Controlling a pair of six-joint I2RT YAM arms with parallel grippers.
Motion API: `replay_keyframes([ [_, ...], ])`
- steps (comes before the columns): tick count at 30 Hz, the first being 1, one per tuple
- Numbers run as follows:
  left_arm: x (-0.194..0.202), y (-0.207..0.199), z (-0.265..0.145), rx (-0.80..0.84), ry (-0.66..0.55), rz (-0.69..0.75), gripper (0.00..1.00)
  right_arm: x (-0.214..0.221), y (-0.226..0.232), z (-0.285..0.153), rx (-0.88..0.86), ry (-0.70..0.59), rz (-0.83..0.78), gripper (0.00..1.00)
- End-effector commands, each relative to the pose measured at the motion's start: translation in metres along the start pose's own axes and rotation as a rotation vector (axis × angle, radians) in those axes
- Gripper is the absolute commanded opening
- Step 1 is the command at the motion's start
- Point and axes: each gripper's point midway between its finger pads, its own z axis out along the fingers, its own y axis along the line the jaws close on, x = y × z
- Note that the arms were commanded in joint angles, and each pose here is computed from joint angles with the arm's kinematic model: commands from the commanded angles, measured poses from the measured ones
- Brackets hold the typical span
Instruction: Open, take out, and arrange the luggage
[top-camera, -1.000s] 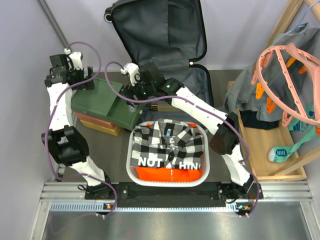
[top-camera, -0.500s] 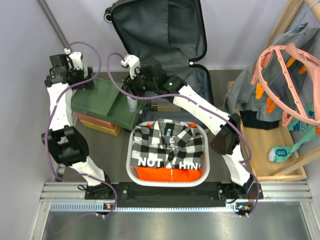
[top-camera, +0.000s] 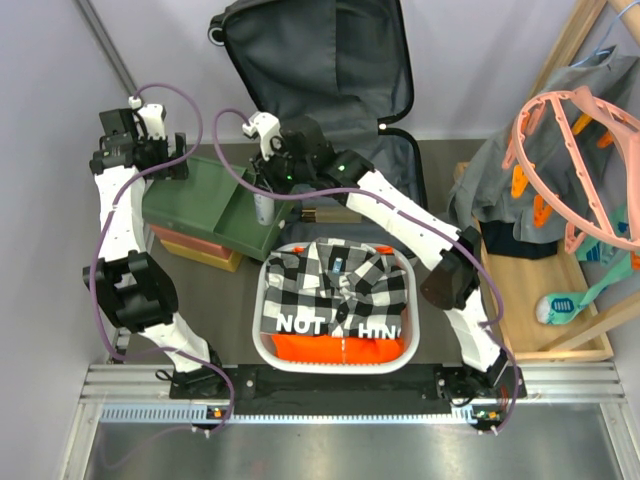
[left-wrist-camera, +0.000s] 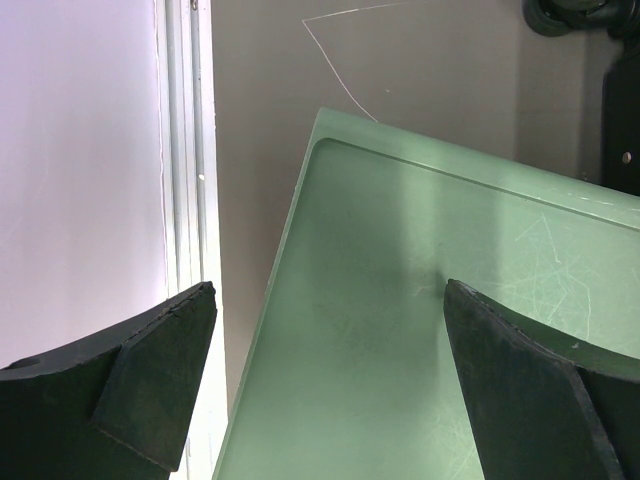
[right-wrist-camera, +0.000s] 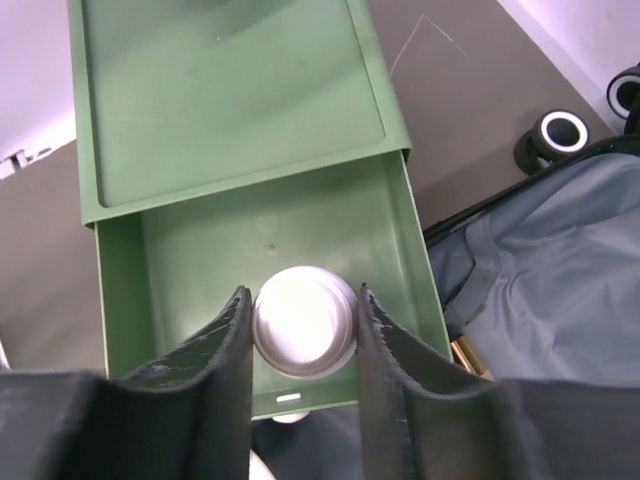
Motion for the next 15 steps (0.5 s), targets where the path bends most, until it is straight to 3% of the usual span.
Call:
replay_keyframes([
  [1, 0.003, 0.003, -0.008, -0.022, 0.001, 0.020, 0.99, -0.014, 0.009, -0.002, -0.024, -0.038, -0.012, 0.12],
  [4, 0.003, 0.002, -0.008, -0.021, 0.000, 0.017, 0.99, -0.031, 0.010, -0.006, -0.023, -0.101, -0.033, 0.02],
  [9, 0.002, 0.003, -0.007, -0.022, -0.004, 0.017, 0.99, -0.064, 0.015, -0.013, 0.013, -0.258, -0.203, 0.00],
  [10, 0.002, 0.003, -0.008, -0.022, -0.005, 0.017, 0.99, -0.081, 0.016, -0.015, 0.023, -0.342, -0.222, 0.00],
  [15, 0.004, 0.002, -0.006, -0.016, 0.000, 0.017, 0.99, -0.079, 0.011, -0.002, 0.038, -0.405, -0.093, 0.00],
])
